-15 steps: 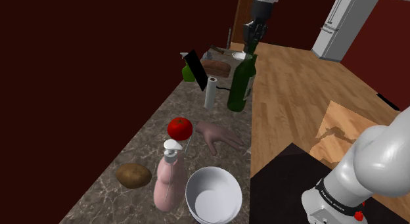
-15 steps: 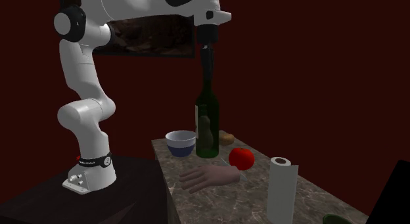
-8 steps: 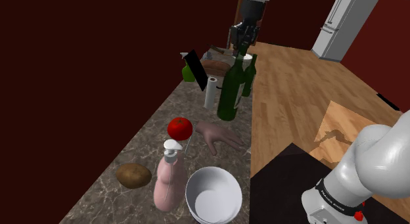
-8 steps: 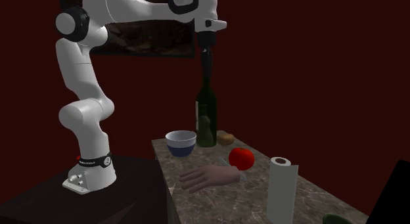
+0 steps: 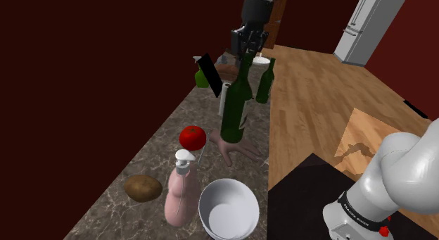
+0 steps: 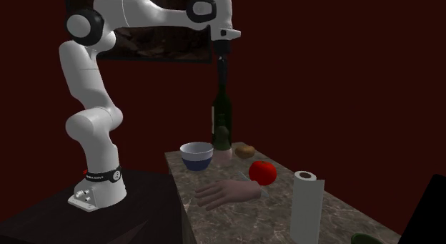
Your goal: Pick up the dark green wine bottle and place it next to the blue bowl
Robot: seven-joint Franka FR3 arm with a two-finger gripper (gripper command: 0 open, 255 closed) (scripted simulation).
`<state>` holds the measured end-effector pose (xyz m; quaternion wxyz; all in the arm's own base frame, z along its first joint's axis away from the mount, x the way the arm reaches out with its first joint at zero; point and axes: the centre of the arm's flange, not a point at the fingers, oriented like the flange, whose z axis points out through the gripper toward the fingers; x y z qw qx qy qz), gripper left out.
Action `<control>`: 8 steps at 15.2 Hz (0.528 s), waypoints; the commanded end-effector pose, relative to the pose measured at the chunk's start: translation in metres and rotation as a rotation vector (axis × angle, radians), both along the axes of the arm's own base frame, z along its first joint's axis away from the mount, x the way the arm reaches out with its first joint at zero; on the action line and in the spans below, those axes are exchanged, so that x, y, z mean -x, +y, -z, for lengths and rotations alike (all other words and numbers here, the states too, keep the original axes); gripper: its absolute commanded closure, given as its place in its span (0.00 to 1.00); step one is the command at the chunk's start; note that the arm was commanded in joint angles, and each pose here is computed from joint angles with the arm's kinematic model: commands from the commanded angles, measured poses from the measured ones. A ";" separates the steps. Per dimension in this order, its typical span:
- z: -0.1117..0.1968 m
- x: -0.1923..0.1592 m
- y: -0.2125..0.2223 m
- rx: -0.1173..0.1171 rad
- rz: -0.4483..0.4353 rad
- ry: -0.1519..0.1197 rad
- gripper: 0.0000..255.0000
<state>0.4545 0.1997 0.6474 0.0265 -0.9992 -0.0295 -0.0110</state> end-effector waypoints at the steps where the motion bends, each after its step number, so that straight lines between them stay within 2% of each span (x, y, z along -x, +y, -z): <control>1: 0.001 0.007 0.027 0.000 0.001 0.000 1.00; 3: 0.001 0.015 0.054 0.000 0.001 0.000 1.00; 8: 0.027 0.015 0.054 0.000 0.001 0.000 1.00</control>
